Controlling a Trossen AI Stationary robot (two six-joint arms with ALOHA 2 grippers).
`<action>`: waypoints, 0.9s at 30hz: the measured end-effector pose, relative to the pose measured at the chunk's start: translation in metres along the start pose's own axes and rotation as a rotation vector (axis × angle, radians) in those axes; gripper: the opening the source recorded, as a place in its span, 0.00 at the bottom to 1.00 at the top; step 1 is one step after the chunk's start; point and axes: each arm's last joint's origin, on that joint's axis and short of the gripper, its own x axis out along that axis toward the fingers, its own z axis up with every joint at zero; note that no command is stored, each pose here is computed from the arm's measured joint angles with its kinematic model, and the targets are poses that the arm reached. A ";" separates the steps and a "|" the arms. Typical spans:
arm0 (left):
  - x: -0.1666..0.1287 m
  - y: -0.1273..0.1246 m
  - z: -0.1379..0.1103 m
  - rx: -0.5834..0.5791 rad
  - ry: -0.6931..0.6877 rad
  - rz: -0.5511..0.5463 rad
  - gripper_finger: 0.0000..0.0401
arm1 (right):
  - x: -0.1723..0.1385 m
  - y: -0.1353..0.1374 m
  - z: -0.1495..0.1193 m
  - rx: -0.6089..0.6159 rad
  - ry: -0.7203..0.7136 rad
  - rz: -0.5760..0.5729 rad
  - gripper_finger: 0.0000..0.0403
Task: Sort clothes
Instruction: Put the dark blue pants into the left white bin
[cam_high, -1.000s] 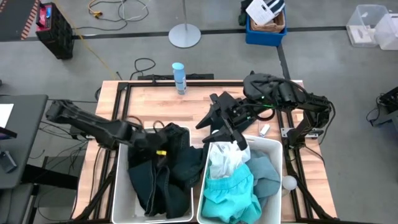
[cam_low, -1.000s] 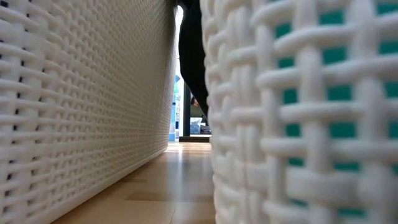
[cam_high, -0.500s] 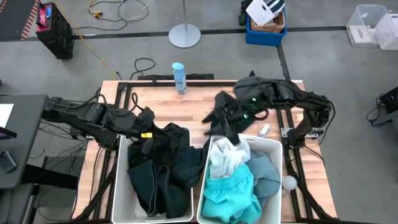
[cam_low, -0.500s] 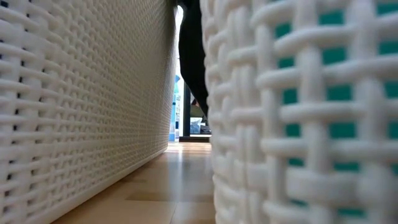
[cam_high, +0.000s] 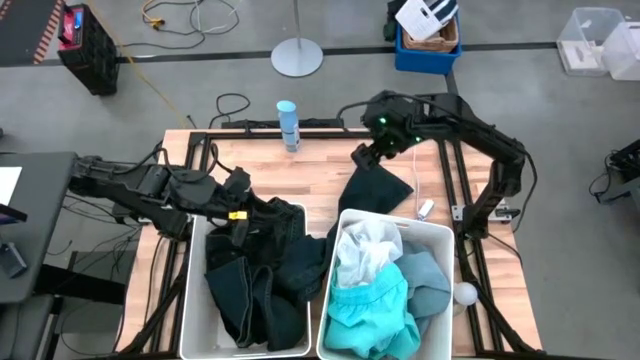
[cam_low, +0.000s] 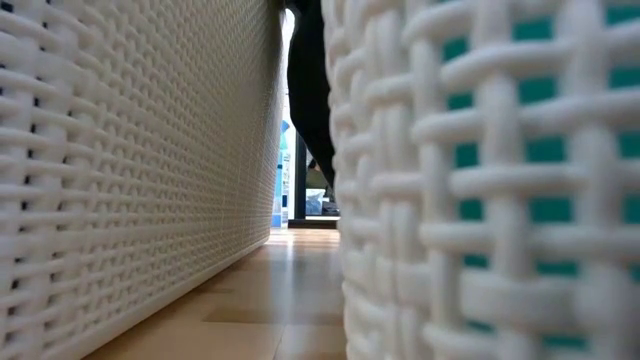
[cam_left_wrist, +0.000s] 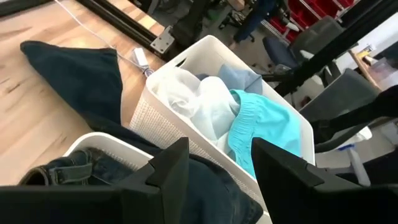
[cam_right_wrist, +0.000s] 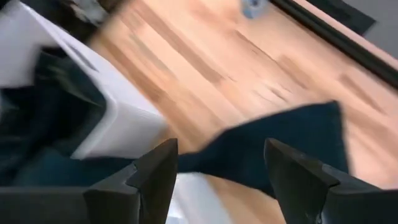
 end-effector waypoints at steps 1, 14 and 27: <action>0.000 0.000 0.000 0.003 0.000 0.000 0.42 | 0.005 -0.006 0.001 -0.015 0.018 -0.025 0.64; -0.002 -0.006 -0.005 0.036 0.010 -0.021 0.42 | 0.022 -0.077 -0.009 -0.308 0.177 -0.039 0.64; -0.002 -0.003 0.002 -0.031 -0.103 0.058 0.42 | 0.034 -0.180 -0.048 0.289 0.266 -0.052 0.64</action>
